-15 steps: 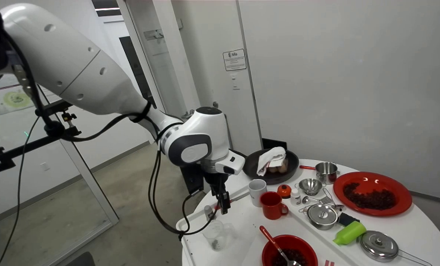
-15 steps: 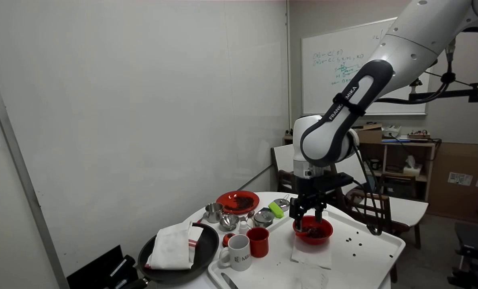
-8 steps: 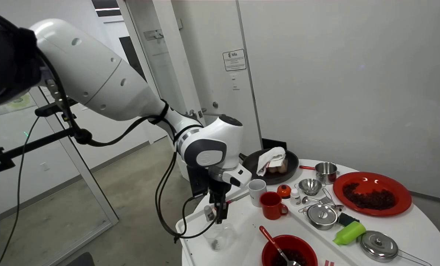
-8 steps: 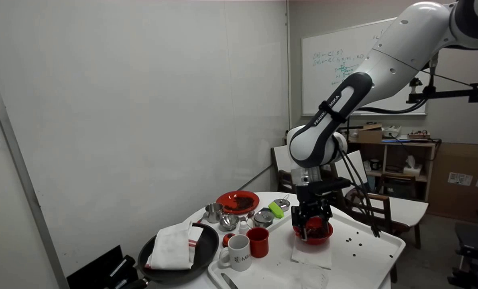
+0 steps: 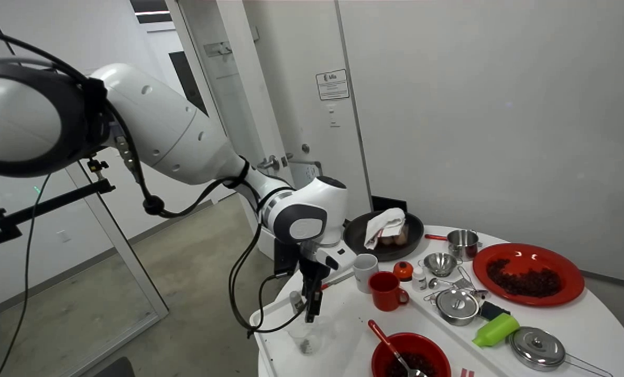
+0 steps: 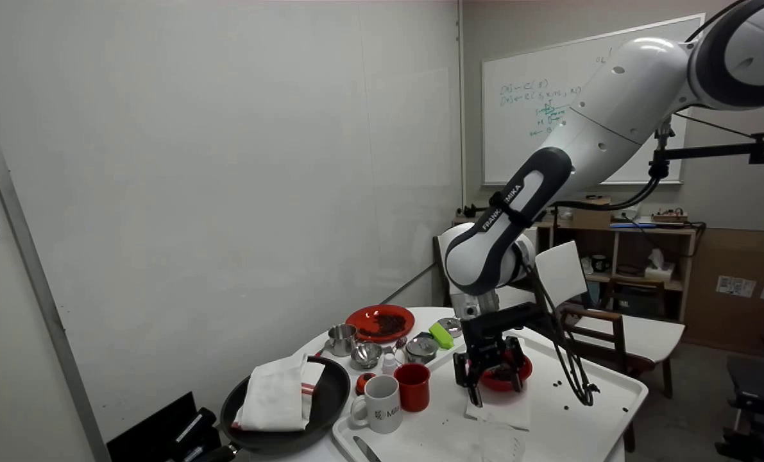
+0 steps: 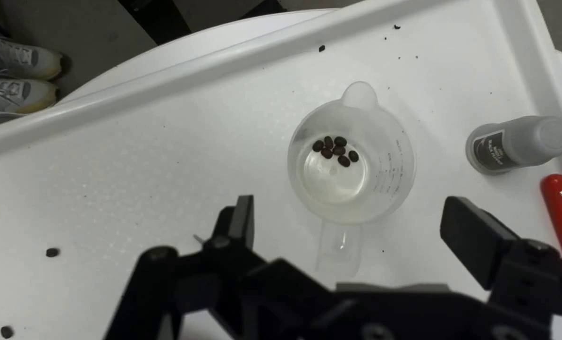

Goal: Pour the contents of the jug into the red bowl

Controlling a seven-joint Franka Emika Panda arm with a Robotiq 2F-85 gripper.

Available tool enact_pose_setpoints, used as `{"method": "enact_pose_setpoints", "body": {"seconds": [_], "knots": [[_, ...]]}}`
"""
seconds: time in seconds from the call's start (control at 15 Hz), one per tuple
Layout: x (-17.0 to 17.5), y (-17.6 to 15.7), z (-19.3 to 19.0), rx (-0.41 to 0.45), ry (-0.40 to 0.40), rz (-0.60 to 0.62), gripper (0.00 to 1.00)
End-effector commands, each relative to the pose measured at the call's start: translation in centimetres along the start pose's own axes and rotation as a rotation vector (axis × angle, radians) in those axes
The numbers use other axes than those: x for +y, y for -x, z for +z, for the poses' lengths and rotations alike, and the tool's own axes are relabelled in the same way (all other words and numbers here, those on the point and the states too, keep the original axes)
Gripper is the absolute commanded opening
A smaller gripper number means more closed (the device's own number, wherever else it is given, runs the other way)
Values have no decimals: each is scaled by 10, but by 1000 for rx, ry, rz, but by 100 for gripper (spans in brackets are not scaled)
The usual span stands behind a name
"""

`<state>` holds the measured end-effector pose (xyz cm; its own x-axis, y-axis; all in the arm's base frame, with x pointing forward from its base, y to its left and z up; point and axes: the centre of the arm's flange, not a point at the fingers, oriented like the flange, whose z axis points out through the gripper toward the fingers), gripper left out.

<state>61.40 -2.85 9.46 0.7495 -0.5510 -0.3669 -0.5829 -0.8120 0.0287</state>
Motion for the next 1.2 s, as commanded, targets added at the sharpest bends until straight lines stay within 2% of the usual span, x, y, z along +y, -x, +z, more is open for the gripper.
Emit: {"method": "enact_pose_setpoints", "body": {"seconds": [0.0,0.33,0.53,1.13], "knots": [[-18,-22,15,20,63,-16,100],[-25,-28,27,54,102,-81,100],[-25,-33,30,101,133,-41,100],[-15,-51,46,106,112,-4,100]]}}
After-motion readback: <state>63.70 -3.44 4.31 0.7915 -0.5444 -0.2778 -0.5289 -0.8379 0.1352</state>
